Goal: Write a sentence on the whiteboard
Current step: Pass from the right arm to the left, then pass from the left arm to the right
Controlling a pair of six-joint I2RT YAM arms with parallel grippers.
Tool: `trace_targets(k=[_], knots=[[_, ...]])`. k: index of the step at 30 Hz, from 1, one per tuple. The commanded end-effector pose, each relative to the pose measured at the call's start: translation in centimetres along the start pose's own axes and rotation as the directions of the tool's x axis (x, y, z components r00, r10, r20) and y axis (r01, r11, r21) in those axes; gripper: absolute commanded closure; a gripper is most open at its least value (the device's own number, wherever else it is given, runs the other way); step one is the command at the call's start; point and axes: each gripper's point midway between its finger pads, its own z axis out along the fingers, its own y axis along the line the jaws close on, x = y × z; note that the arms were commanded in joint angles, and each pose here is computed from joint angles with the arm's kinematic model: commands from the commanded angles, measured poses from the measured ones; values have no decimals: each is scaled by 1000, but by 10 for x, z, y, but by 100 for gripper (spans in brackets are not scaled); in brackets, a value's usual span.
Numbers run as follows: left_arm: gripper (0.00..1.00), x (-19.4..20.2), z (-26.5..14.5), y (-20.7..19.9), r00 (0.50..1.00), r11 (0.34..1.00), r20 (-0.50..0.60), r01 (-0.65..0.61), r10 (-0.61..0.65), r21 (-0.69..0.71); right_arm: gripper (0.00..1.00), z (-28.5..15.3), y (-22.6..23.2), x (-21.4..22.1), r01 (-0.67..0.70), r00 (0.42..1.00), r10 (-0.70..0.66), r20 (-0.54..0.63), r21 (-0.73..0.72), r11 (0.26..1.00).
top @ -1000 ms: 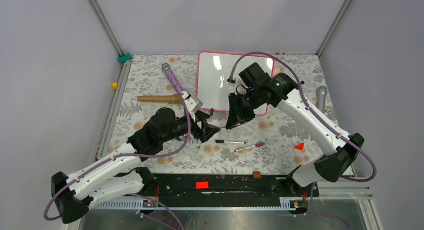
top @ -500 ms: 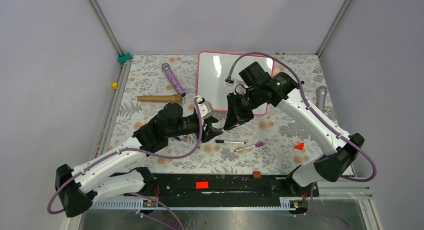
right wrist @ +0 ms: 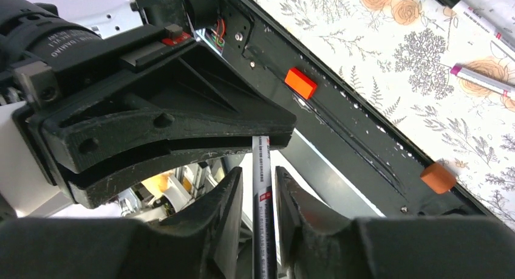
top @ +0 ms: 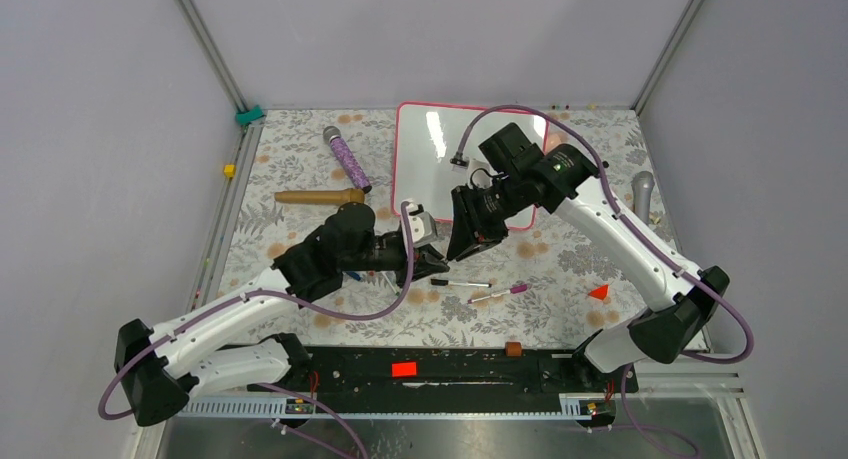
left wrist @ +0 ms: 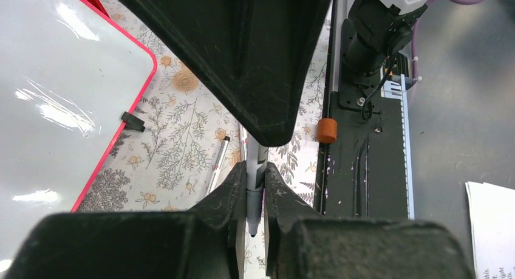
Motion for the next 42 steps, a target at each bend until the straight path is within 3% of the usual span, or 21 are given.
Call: trace_targets(k=[1, 22, 42], knots=[[100, -34, -9, 4, 996, 999, 85, -16, 20, -42, 64, -12, 14, -10, 41, 994, -38, 98, -35, 999], [100, -37, -12, -1, 995, 999, 100, -24, 27, -26, 69, -5, 18, -8, 27, 997, -21, 68, -82, 996], [100, -38, -4, 2, 996, 997, 54, -78, 78, 1, 83, 2, 15, 3, 4, 1000, -5, -14, -95, 995]])
